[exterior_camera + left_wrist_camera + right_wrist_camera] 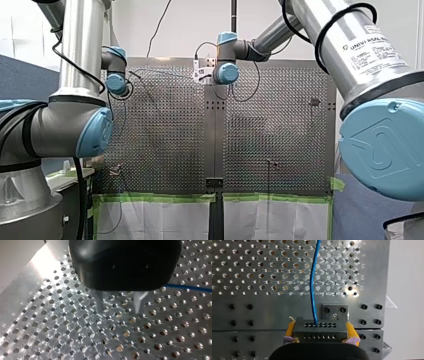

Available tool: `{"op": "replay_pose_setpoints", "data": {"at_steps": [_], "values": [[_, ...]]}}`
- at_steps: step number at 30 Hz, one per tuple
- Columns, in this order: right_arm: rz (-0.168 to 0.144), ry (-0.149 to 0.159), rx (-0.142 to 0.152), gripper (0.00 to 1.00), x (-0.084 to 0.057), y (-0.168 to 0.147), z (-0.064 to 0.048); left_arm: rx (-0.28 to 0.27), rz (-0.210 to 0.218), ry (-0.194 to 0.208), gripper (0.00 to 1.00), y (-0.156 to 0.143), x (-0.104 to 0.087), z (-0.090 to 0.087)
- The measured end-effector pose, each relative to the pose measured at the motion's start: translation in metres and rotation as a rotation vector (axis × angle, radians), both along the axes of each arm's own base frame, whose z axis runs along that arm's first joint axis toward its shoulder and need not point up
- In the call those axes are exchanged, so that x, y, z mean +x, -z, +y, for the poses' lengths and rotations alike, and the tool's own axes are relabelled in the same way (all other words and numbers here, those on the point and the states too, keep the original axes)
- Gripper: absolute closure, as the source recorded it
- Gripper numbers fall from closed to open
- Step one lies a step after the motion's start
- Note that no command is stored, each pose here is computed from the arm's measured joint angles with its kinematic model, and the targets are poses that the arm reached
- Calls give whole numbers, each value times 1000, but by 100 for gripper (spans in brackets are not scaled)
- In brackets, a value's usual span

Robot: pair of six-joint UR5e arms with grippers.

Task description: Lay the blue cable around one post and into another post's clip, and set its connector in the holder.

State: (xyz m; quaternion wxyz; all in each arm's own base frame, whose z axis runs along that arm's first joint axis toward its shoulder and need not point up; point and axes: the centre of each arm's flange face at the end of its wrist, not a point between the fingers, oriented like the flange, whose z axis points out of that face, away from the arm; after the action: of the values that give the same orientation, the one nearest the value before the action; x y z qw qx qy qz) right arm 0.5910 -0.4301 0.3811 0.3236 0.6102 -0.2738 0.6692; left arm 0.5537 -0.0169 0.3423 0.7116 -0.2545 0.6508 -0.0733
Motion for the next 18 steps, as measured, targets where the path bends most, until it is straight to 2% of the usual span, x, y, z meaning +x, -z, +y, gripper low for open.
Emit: {"op": "replay_pose_setpoints", "data": {"at_steps": [9, 18], "values": [[31, 5, 18, 100, -3, 6, 1, -2, 17, -33, 0, 3, -3, -1], [44, 10, 31, 100, -5, 10, 0, 10, 21, -28, 0, 3, -3, -6]]}}
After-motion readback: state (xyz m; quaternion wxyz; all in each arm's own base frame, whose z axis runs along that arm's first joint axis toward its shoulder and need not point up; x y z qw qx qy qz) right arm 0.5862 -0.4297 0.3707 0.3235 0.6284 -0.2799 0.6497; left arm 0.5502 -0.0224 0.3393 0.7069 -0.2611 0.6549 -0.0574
